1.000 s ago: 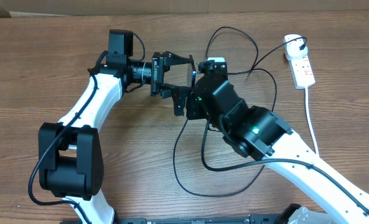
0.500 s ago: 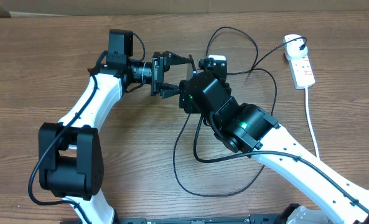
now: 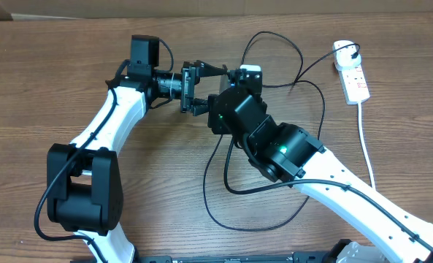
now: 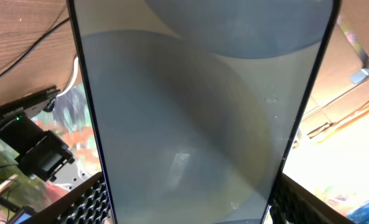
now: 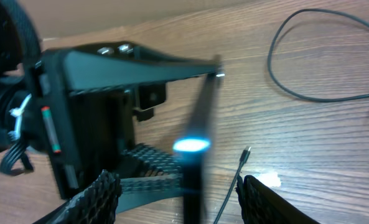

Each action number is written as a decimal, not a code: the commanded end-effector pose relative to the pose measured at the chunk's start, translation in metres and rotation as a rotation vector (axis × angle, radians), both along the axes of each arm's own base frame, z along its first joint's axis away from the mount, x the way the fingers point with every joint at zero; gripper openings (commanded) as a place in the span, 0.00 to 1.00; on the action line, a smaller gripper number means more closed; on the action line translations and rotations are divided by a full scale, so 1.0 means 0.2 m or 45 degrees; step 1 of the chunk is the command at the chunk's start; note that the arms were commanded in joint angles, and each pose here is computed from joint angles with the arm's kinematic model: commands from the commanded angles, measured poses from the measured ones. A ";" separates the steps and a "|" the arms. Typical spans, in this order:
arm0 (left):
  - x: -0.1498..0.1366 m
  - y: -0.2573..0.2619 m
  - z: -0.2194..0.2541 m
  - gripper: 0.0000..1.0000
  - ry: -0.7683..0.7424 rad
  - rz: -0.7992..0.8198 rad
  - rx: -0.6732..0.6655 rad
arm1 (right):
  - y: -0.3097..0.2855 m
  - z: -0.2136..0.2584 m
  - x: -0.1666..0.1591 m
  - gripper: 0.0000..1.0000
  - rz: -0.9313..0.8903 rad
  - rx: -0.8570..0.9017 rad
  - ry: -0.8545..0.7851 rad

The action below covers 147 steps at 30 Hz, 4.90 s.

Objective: Plug charger to phone and switch on socket

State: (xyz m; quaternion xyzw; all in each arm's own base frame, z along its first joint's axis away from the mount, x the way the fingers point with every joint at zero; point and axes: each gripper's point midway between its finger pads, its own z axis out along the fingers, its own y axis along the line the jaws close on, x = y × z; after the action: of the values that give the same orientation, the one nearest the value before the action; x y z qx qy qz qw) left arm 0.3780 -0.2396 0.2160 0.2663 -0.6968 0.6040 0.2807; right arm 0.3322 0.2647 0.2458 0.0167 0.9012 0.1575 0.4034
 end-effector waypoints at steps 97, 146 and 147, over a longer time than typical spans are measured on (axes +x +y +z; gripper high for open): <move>-0.06 -0.07 0.10 0.62 -0.200 -0.076 -0.037 | 0.01 -0.02 0.06 0.25 -0.018 -0.099 -0.049; 0.00 -0.07 0.10 1.00 -0.288 -0.022 -0.003 | -0.11 0.15 0.07 0.04 -0.108 -0.071 -0.143; 0.01 -0.07 0.10 1.00 -0.302 -0.021 -0.006 | -0.14 0.14 0.09 0.04 -0.127 -0.082 -0.140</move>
State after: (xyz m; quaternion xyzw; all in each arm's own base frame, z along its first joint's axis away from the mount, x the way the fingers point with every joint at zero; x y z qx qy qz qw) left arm 0.3783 -0.2533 0.2178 0.2070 -0.7215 0.6200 0.2284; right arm 0.3419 0.2556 0.2323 0.0102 0.9034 0.1017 0.4163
